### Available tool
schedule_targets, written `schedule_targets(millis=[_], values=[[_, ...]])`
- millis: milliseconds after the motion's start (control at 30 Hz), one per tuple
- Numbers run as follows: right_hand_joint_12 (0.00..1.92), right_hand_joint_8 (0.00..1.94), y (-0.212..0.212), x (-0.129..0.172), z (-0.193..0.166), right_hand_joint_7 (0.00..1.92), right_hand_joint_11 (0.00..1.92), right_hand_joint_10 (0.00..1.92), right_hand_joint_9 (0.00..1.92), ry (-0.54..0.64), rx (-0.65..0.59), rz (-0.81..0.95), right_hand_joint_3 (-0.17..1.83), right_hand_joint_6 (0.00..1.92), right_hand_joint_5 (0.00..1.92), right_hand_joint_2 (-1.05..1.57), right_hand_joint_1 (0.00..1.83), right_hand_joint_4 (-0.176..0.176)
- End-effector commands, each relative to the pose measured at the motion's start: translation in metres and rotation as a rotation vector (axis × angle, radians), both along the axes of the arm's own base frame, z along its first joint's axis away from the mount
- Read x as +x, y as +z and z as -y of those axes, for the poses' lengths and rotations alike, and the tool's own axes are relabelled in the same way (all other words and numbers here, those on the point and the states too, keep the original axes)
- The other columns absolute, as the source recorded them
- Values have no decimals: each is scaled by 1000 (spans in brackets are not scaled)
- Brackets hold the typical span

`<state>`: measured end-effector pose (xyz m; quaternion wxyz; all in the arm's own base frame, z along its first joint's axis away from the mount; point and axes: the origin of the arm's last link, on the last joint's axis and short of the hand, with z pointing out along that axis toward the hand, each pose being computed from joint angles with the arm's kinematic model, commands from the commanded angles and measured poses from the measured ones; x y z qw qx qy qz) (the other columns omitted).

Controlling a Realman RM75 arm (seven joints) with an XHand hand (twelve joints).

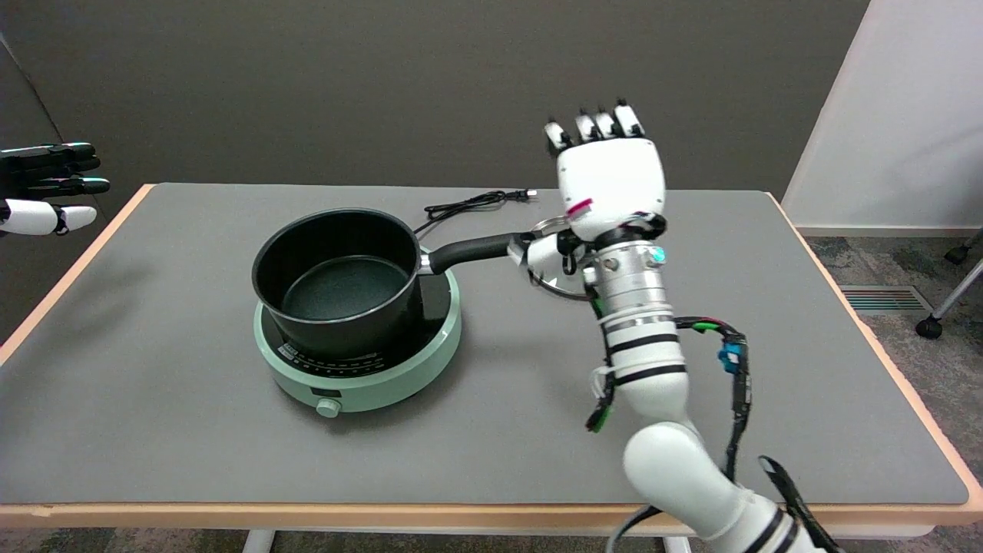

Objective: Pick up the pot lid.

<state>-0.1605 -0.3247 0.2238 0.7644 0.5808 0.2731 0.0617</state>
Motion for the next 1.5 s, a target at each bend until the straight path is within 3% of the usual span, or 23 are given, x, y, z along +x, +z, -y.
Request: schedule_targets(millis=[33, 233, 633, 1067, 1167, 1300, 1500], values=[[997, 387, 99, -11, -5, 890, 480, 531, 769, -61, -126, 82, 850, 650, 728, 698, 750, 176], [1046, 421, 139, -21, 7, 900, 514, 570, 792, -137, -118, 221, 805, 670, 734, 728, 742, 176], [1093, 420, 183, -9, 21, 905, 512, 595, 797, -145, -115, 271, 847, 680, 732, 702, 750, 176], [1161, 429, 186, 17, 12, 907, 550, 682, 828, -71, -75, 280, 854, 647, 727, 698, 763, 176], [1178, 324, 192, 20, 9, 834, 543, 650, 800, -83, -71, 261, 885, 427, 673, 671, 821, 171], [1172, 195, 205, 19, 10, 625, 527, 488, 690, -115, -53, 269, 974, 209, 487, 578, 862, 130], [1142, 177, 208, 12, 28, 567, 515, 435, 649, -212, 3, 223, 987, 176, 421, 548, 863, 116]])
